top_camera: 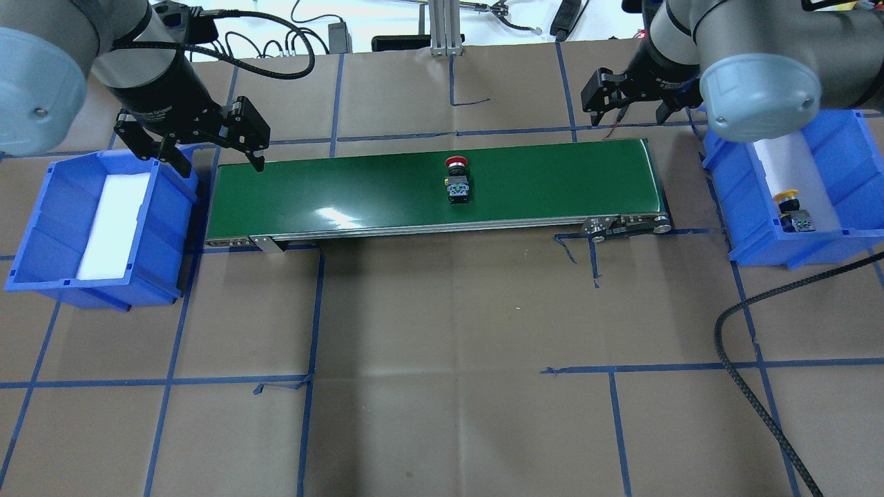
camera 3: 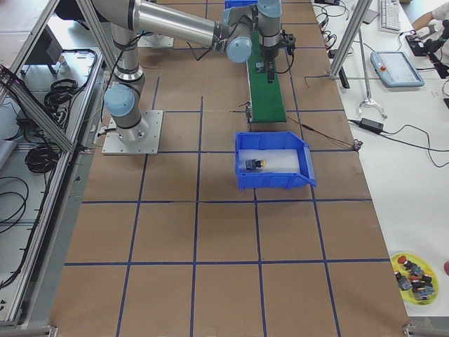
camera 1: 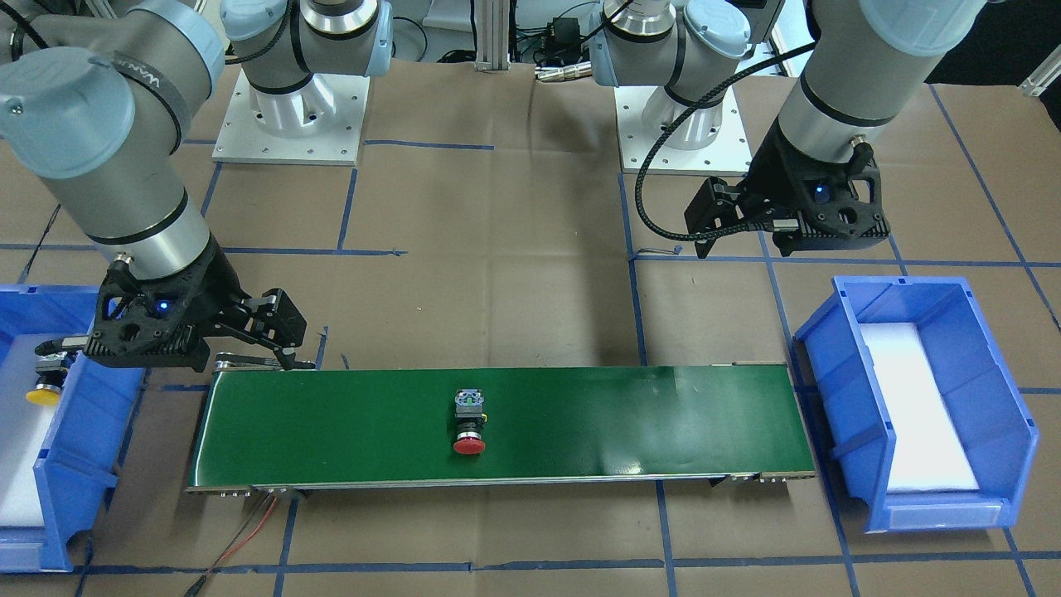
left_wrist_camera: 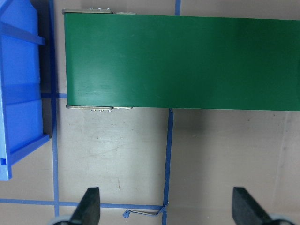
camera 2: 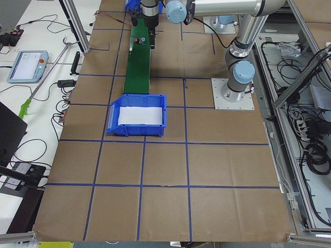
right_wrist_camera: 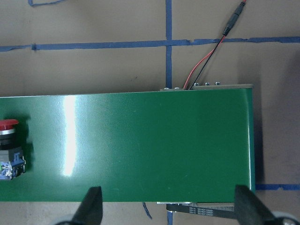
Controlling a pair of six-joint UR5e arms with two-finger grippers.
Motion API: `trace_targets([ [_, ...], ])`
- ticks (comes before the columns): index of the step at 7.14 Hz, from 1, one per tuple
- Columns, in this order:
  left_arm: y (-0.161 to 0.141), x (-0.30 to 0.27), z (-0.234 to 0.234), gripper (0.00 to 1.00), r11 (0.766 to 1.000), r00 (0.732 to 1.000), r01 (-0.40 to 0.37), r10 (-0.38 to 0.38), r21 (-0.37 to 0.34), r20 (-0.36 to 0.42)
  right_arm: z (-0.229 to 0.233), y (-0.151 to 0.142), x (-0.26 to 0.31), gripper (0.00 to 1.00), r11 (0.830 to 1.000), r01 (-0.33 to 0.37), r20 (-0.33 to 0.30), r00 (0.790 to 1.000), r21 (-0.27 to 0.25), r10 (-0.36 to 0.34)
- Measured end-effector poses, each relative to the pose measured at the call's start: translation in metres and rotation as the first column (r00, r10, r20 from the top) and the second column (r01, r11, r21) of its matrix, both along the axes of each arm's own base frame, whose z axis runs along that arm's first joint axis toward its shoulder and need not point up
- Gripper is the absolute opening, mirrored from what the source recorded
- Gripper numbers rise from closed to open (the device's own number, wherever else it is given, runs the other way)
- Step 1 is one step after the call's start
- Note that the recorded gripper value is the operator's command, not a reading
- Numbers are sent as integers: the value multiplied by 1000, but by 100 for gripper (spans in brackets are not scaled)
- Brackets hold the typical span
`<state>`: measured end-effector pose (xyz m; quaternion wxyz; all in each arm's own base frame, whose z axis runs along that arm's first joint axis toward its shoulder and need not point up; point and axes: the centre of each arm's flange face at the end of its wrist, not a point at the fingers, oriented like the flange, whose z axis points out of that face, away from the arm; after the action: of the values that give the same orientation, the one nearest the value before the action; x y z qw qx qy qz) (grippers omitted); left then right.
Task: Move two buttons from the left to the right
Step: 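Move the right gripper over the red button on the conveyor and grasp it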
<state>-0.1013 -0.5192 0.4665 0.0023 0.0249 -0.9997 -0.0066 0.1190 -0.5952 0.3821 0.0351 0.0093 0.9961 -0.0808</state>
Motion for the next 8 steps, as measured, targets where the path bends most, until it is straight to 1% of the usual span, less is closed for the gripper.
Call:
trace_targets([
  [1, 0, 0, 0, 99, 1000, 1000, 0, 0, -1, 0, -8, -5, 3, 100, 1000, 29, 7, 1000, 2, -29],
  [2, 0, 0, 0, 99, 1000, 1000, -1, 1, -1, -1, -18, -10, 12, 100, 999, 41, 10, 999, 11, -41],
  [4, 0, 0, 0, 99, 1000, 1000, -2, 2, -1, -1, -32, -27, 35, 100, 998, 53, 12, 999, 27, -53],
  [6, 0, 0, 0, 99, 1000, 1000, -2, 2, -1, -1, -44, -44, 43, 100, 997, 59, 13, 998, 43, -59],
  [8, 0, 0, 0, 99, 1000, 1000, -4, 4, -1, -1, -52, -47, 44, 100, 996, 60, 13, 998, 59, -61],
])
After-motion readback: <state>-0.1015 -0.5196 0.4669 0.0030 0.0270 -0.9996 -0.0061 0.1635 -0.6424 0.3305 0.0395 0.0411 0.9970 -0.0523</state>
